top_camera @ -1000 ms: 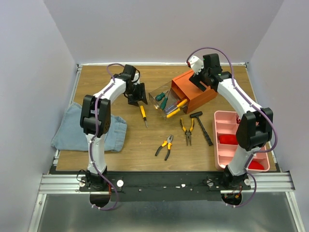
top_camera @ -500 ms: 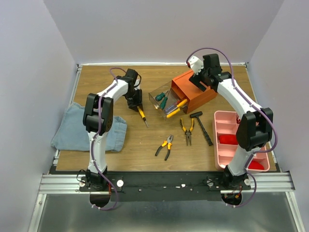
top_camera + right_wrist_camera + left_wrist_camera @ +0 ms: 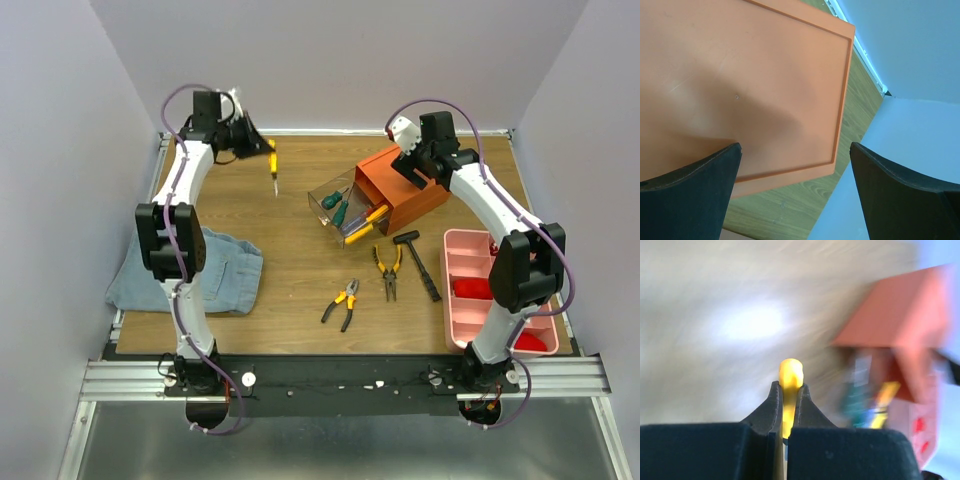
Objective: Sort the tools into containers
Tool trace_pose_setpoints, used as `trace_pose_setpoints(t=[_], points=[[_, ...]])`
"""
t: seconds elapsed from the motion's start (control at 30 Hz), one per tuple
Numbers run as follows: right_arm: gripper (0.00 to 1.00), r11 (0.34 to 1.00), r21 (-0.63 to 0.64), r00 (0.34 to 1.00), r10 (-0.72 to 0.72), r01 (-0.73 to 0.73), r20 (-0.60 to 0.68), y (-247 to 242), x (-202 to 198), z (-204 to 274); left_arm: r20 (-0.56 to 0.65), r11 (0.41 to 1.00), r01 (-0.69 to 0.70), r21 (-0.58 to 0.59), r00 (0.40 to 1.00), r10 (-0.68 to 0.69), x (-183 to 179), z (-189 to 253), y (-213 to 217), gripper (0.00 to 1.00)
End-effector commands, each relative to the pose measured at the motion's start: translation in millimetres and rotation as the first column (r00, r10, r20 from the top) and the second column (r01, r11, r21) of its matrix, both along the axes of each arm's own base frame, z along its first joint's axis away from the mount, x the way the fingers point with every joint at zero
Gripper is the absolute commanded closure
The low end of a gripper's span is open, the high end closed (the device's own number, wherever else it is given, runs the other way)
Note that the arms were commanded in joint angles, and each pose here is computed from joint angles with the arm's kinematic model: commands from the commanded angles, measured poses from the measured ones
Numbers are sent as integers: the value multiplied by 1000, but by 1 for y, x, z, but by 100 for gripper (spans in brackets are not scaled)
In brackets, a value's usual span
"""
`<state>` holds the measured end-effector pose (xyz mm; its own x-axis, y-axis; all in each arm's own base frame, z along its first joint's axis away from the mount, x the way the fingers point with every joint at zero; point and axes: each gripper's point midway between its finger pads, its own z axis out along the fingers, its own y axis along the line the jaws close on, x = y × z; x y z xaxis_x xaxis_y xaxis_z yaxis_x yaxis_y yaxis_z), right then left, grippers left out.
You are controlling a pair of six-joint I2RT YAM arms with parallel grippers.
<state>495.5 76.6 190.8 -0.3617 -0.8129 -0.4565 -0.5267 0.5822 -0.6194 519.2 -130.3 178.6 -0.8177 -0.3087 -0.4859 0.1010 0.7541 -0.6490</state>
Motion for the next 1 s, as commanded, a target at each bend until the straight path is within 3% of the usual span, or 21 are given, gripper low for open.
trace_pose_setpoints(t=[0.0, 0.1, 0.27, 0.57, 0.63, 0.67, 0.7, 0.8, 0.97], points=[[0, 999, -44, 944, 15, -31, -329, -1, -49, -85, 419, 901, 358, -246, 877, -234, -14, 135, -75, 100], [0, 999, -40, 945, 15, -30, -328, 0, -46, -85, 413, 856, 437, -276, 858, -305, -25, 146, -113, 100], [0, 999, -29, 946, 18, -29, -324, 3, -45, -83, 331, 820, 505, -271, 848, -413, -47, 116, -163, 100], [0, 999, -25, 944, 22, -32, -329, 4, -44, -86, 147, 849, 504, -159, 863, -484, -71, 44, -186, 100], [0, 999, -25, 943, 22, -32, -331, 4, -44, -86, 138, 828, 555, -83, 829, -542, -76, 28, -188, 85], [0, 999, -25, 943, 22, -32, -331, 4, -44, -86, 104, 819, 568, -78, 822, -560, -84, 22, -187, 74], [0, 999, -24, 944, 22, -32, -328, 4, -43, -86, 122, 812, 580, -64, 812, -570, -87, 27, -187, 54], [0, 999, -20, 947, 18, -26, -321, 5, -42, -84, 220, 804, 594, -23, 788, -575, -84, 54, -187, 36], [0, 1000, 17, 959, 8, -3, -282, 9, -35, -68, 428, 832, 554, -22, 758, -493, -58, 136, -174, 27]])
